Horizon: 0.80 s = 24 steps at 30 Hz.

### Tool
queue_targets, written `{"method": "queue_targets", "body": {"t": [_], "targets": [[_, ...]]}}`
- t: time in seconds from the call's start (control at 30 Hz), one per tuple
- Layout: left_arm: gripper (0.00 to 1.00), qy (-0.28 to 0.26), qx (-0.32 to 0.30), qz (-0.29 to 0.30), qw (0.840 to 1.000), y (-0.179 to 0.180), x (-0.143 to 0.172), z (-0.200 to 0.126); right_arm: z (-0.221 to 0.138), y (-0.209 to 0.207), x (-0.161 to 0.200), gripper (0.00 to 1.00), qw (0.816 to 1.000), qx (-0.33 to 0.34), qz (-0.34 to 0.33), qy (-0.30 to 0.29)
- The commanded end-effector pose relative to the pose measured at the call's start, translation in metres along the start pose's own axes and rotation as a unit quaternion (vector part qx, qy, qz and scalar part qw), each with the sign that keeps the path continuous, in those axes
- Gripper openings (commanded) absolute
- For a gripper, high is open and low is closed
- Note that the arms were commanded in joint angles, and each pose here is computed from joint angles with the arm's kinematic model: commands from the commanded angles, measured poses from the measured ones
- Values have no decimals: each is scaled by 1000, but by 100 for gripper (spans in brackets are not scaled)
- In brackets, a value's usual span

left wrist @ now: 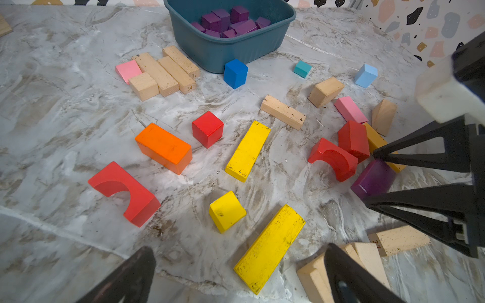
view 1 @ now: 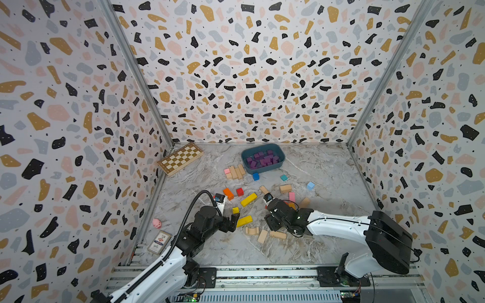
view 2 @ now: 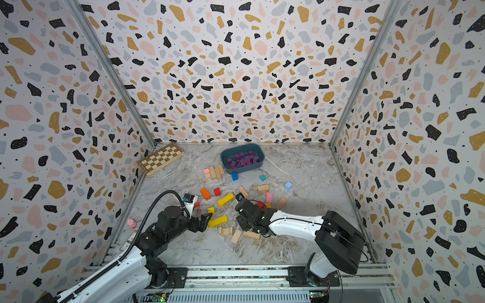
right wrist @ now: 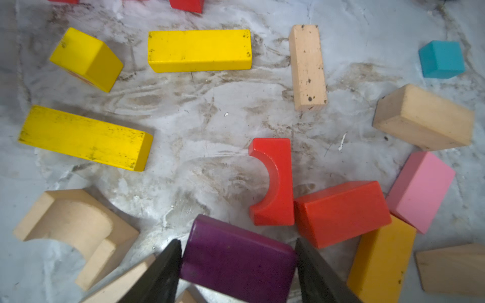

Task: Pick purple bricks into the storage bin
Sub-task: Pick up the building block from the center of the board, then place the building block in the storage box.

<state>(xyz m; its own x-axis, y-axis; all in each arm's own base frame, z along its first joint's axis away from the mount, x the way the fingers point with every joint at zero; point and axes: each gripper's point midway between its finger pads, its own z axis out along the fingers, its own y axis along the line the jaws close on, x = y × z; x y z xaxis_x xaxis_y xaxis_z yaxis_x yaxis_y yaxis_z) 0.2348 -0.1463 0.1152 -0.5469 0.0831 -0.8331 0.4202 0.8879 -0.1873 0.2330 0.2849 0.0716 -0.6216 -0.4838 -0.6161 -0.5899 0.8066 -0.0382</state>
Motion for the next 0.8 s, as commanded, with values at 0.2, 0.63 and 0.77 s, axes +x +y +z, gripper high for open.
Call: {"method": "queue_targets", "body": {"t": [0.2,0.63,0.77], "targets": [[99,-14,3,-2,1000,-1,-6,0,-22,-34,-69,52,997,6,3,-75],[99,-15,2,-1,1000,-1,-6,0,-1,-128,-216,43,987,25,-17,-156],[99,-18,0,-2,1000,0,-6,-1,26,-157,-247,38,986,19,-27,-165]]}}
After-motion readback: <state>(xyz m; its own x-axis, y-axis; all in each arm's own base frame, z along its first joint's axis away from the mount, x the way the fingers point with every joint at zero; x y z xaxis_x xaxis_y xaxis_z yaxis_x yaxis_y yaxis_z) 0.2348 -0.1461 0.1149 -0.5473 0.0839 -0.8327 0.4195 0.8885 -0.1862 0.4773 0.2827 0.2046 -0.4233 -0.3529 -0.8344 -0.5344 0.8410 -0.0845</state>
